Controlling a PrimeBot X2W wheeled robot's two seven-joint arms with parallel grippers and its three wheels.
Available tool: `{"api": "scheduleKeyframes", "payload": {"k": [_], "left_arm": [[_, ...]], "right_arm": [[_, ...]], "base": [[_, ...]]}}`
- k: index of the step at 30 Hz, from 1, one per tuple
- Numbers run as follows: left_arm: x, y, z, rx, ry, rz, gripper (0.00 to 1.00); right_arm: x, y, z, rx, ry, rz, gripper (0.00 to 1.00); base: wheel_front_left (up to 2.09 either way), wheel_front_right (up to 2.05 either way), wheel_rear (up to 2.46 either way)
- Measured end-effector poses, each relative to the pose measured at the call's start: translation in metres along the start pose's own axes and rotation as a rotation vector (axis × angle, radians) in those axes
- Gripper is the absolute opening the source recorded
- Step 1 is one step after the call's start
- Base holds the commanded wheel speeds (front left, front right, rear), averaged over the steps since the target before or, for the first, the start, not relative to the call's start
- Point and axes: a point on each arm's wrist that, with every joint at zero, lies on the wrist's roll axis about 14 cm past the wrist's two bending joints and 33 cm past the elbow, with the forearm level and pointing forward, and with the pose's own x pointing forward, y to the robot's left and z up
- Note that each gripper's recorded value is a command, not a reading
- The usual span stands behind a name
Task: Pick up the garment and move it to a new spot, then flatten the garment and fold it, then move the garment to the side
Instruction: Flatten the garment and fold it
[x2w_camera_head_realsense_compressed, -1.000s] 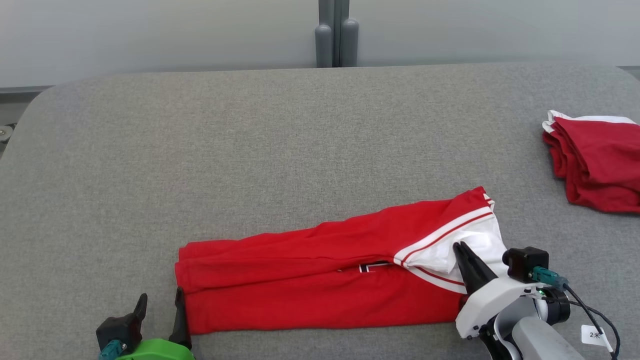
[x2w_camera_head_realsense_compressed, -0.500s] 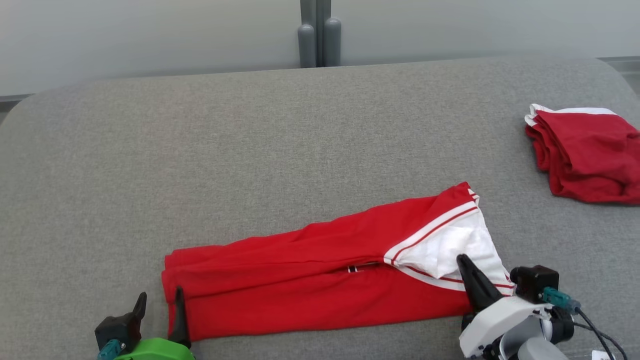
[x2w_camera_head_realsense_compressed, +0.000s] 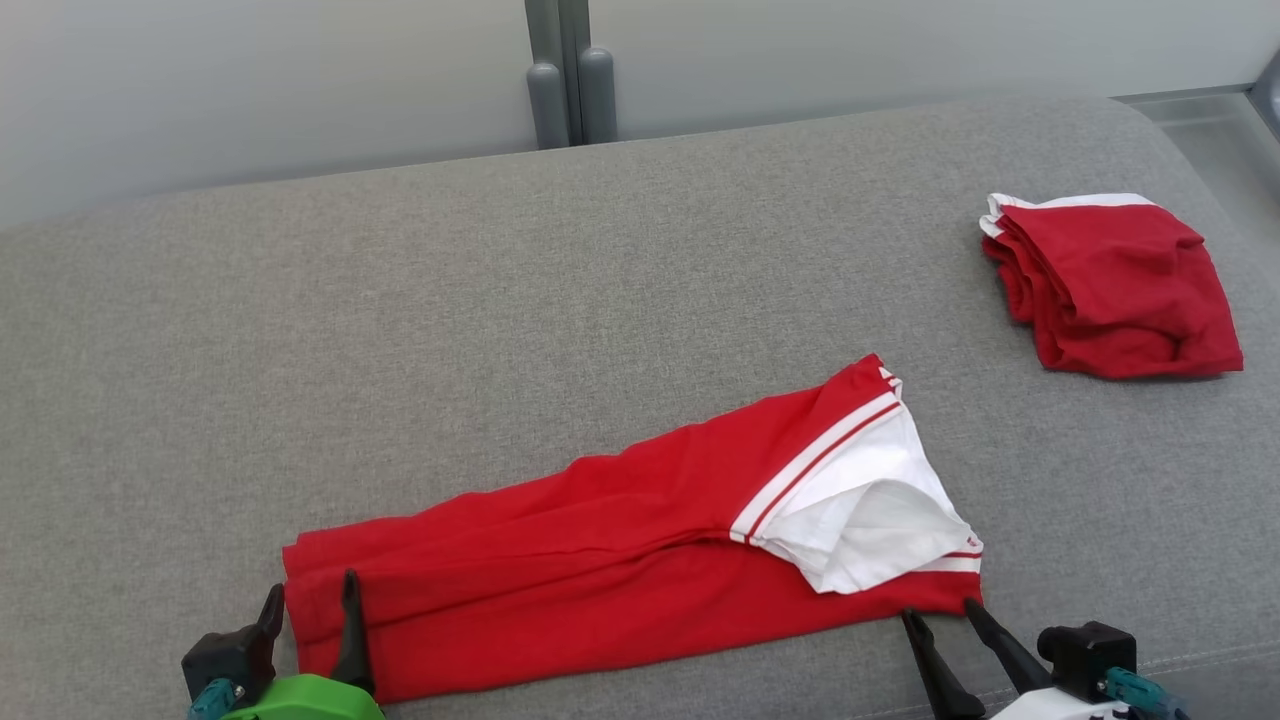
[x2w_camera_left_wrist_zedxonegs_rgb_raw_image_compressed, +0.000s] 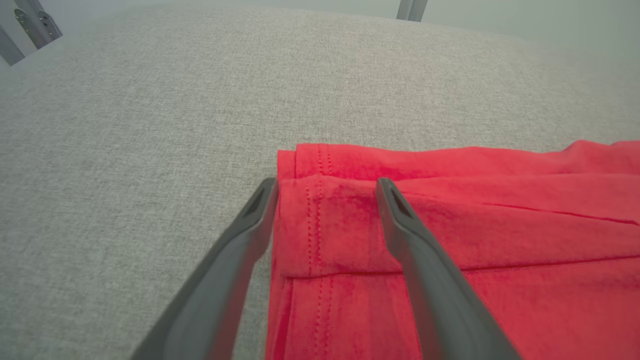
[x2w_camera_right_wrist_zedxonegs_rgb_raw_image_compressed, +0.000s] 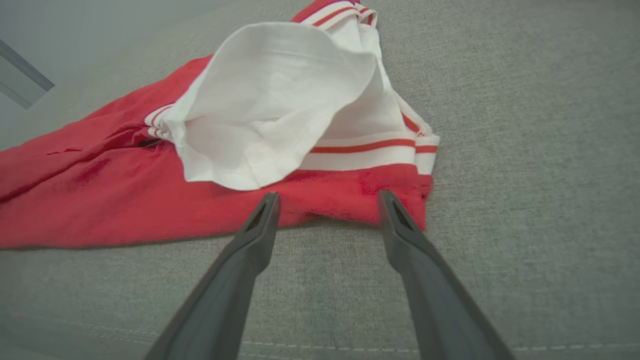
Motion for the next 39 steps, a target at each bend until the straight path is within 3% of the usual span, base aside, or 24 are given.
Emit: {"api": "scheduleKeyframes", "payload": {"k": [4, 9, 15, 22, 27, 31, 39], "left_arm": [[0.001, -0.002, 0.001, 0.002, -0.004, -0.004, 1.00], [-0.001, 0.003, 0.005, 0.004, -0.018, 0.013, 1.00], [-0.004, 0.007, 0.006, 0.005, -0.023, 0.028, 1.00], [-0.010, 0.012, 0.005, 0.003, -0.021, 0.042, 1.00], [-0.014, 0.018, 0.006, -0.002, -0.028, 0.059, 1.00], [-0.016, 0.020, 0.005, -0.010, -0.027, 0.065, 1.00], [-0.016, 0.017, 0.001, -0.014, -0.014, 0.059, 1.00]], "right_arm": [[-0.008, -0.011, 0.004, -0.007, -0.014, -0.026, 1.00], [-0.005, -0.027, 0.043, -0.042, -0.127, -0.059, 1.00], [0.017, -0.015, 0.077, -0.103, -0.200, -0.004, 1.00], [0.047, 0.011, 0.091, -0.262, -0.104, 0.134, 1.00], [0.055, 0.010, 0.117, -0.398, -0.064, 0.176, 1.00], [0.059, 0.003, 0.125, -0.416, -0.006, 0.170, 1.00], [0.063, -0.020, 0.107, -0.317, 0.143, 0.109, 1.00]], "base": [[0.00, 0.00, 0.00], [0.00, 0.00, 0.00], [0.00, 0.00, 0.00], [0.00, 0.00, 0.00], [0.00, 0.00, 0.00], [0.00, 0.00, 0.00], [0.00, 0.00, 0.00]]}}
